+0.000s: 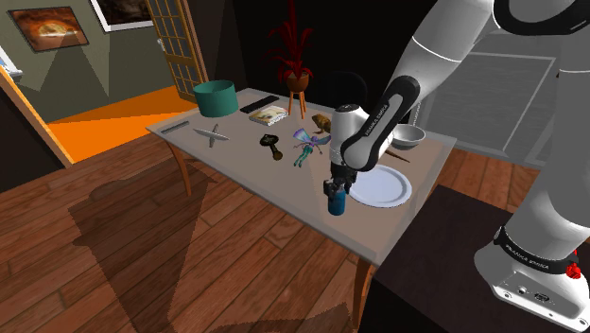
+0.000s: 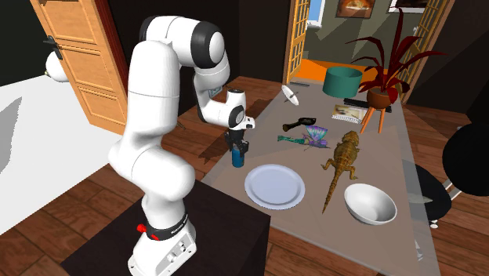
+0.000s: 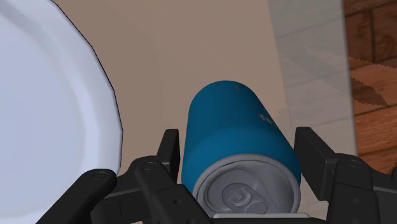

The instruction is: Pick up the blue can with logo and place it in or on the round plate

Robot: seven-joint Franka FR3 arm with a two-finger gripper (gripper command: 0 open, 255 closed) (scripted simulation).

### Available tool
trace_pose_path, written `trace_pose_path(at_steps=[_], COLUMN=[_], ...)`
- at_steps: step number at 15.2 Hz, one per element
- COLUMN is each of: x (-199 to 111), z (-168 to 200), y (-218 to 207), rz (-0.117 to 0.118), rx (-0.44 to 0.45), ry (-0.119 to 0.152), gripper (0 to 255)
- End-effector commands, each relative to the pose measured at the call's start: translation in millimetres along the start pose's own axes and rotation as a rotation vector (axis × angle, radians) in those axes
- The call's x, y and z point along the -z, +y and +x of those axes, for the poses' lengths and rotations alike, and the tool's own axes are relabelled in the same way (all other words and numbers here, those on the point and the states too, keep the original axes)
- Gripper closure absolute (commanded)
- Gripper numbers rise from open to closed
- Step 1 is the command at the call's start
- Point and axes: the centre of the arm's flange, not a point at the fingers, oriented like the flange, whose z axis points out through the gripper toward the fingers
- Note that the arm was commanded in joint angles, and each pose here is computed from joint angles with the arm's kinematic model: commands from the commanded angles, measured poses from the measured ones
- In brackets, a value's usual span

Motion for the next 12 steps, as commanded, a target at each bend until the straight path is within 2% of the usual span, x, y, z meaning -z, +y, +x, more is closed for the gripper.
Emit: trace_pose_path(at_steps=[1, 6, 12], x=[-0.9, -1.0, 30.7], z=[-0.4, -0.9, -1.0], y=[0.1, 0.4, -0.2], rz=[-0.001, -0.001, -0.001], rx=[0.0, 0.0, 0.0], ry=[-0.002, -0.002, -0.002], gripper=[255, 255, 255])
